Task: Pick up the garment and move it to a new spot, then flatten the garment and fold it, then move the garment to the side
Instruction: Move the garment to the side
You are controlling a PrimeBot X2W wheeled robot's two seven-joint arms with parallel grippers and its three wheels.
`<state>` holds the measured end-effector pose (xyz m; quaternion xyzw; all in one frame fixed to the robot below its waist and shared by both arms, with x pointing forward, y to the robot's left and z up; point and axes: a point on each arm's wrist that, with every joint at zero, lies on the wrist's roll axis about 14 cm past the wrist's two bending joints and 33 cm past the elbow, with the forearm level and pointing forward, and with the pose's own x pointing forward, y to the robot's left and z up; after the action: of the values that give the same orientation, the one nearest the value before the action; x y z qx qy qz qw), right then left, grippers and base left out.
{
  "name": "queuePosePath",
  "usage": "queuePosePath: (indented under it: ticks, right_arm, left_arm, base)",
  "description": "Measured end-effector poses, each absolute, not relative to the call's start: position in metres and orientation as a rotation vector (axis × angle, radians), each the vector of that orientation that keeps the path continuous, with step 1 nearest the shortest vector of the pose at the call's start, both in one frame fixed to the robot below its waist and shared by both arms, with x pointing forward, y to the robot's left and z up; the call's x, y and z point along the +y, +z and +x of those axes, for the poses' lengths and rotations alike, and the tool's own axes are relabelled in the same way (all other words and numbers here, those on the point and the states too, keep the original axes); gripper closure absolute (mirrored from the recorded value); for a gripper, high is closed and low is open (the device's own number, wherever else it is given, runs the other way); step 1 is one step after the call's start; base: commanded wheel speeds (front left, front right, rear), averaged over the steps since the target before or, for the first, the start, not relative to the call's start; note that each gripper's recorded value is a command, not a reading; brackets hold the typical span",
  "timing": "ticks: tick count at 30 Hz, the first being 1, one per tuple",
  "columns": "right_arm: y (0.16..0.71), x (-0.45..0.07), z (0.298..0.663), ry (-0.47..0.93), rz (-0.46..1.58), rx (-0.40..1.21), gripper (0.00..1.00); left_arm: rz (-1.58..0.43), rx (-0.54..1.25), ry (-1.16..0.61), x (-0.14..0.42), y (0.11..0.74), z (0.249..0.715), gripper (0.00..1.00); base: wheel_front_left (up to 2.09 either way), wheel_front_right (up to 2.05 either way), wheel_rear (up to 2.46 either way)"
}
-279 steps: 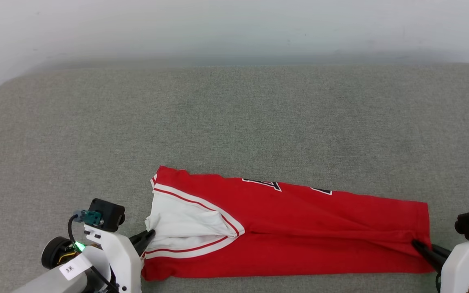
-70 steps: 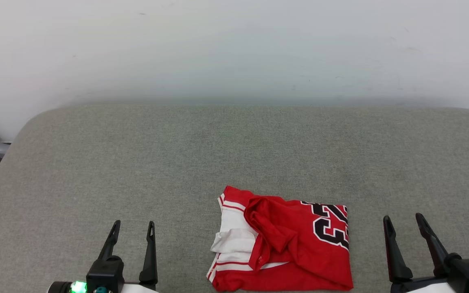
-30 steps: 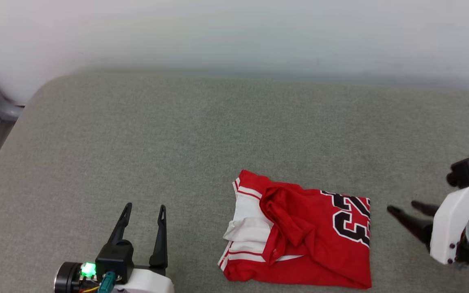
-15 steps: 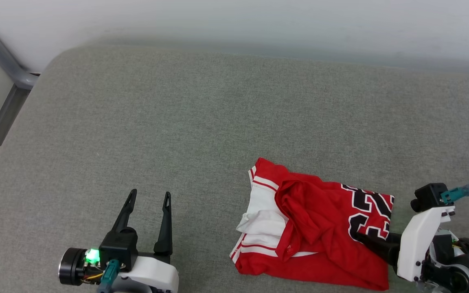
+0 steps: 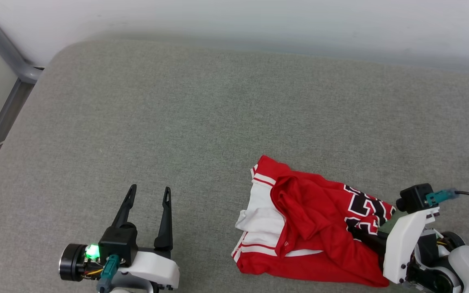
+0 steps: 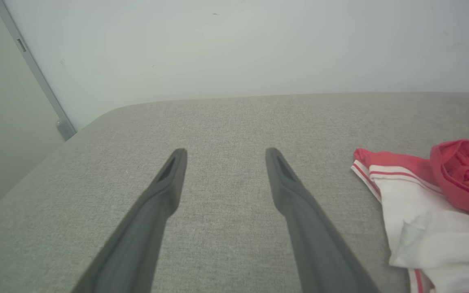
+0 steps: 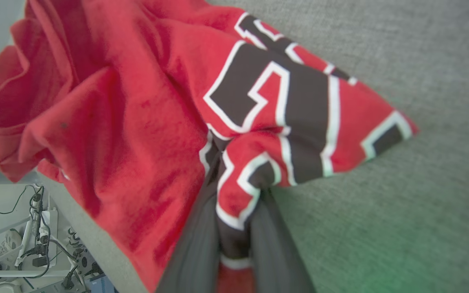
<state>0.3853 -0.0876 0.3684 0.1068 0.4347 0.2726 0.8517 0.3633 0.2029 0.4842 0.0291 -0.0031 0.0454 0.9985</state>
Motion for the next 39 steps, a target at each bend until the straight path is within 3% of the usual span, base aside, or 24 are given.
queuePosePath:
  ticks: [17,27,39]
  right_arm:
    - [0.444,-0.131,0.414,0.579,-0.055,0.594,1.0]
    - [0.487,-0.214,0.419,0.386,-0.133,0.519,1.0]
    - [0.493,-0.336,0.442,0.097,-0.257,0.61,1.0]
  left_arm:
    - [0.035,-0.024,0.035,0.182,0.488,0.367,0.0]
    - [0.014,-0.049,-0.108,0.135,0.491,0.396,0.0]
    - [0.018,-0.041,-0.2,0.108,0.474,0.439,0.0]
  base:
    - [0.0,0.0,0.0]
    - [0.0,0.0,0.0]
    - [0.0,0.0,0.0]
